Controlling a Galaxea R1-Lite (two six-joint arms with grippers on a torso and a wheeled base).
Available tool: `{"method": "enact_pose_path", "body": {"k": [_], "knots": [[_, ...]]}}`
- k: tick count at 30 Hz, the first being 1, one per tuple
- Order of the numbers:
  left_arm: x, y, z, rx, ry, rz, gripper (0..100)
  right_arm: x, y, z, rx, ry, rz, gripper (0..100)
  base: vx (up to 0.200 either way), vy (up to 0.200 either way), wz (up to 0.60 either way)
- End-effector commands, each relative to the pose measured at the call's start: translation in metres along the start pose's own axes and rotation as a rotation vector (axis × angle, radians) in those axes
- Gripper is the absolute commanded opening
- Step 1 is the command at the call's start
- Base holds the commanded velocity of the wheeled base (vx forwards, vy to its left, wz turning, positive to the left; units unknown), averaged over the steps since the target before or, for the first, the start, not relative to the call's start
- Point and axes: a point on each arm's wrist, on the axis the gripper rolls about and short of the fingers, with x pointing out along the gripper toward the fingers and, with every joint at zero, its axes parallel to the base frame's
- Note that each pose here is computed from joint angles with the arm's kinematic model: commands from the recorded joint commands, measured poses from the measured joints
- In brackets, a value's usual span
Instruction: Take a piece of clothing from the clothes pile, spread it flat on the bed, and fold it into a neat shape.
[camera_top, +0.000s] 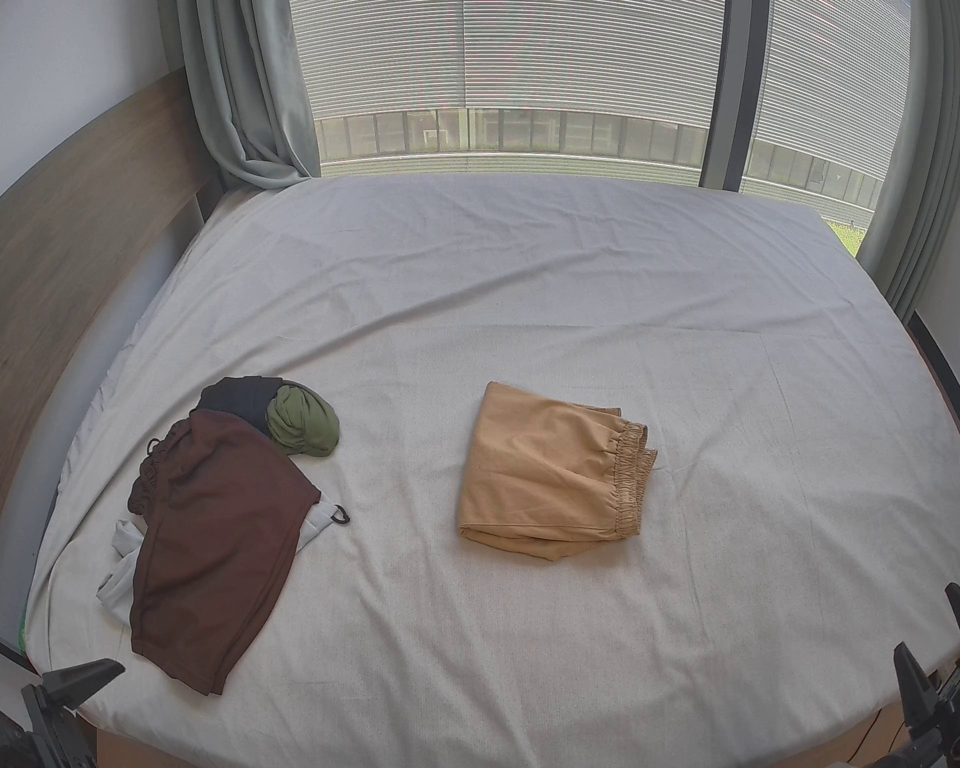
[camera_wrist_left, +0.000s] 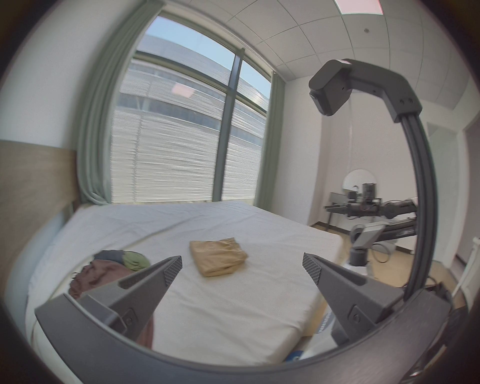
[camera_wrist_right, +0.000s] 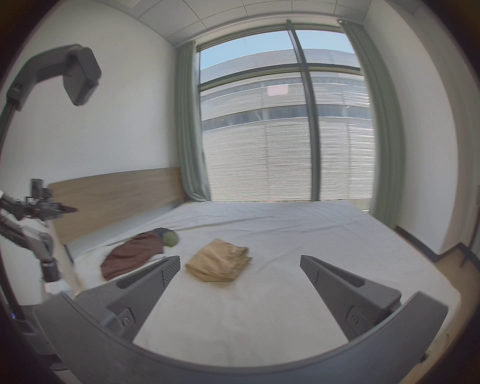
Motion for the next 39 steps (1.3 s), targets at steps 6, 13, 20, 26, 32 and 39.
{"method": "enact_pose_path", "body": {"k": [6,13,20,26,32,39], "knots": [[-0.0160,0.0000,-0.0241,0.027,0.018,0.616,100,-0.0089,-0.0046,-0.0162,-0.055,0.013,-0.246,100,0.000,0.000,0.00],[-0.0162,0.0001,-0.0247,0.034,0.030,0.616,100,-0.0087,-0.0018,-0.0241,-0.004,0.083,-0.120,100,0.000,0.000,0.00],[-0.0193,0.0034,-0.0242,-0.007,0.023,0.822,100,-0.0090,-0.0030,-0.0218,0.007,0.066,-0.177,100,0.000,0.000,0.00],[-0.0170,-0.0009,-0.0240,0.033,0.056,0.603,100,-0.0090,-0.0029,-0.0220,0.006,0.067,-0.172,100,0.000,0.000,0.00],[-0.0169,-0.0011,-0.0246,-0.034,0.041,0.601,100,-0.0090,-0.0030,-0.0220,0.008,0.067,-0.174,100,0.000,0.000,0.00],[-0.0170,0.0008,-0.0315,-0.003,0.087,0.666,100,-0.0089,-0.0032,-0.0219,-0.003,0.070,-0.186,100,0.000,0.000,0.00]]}}
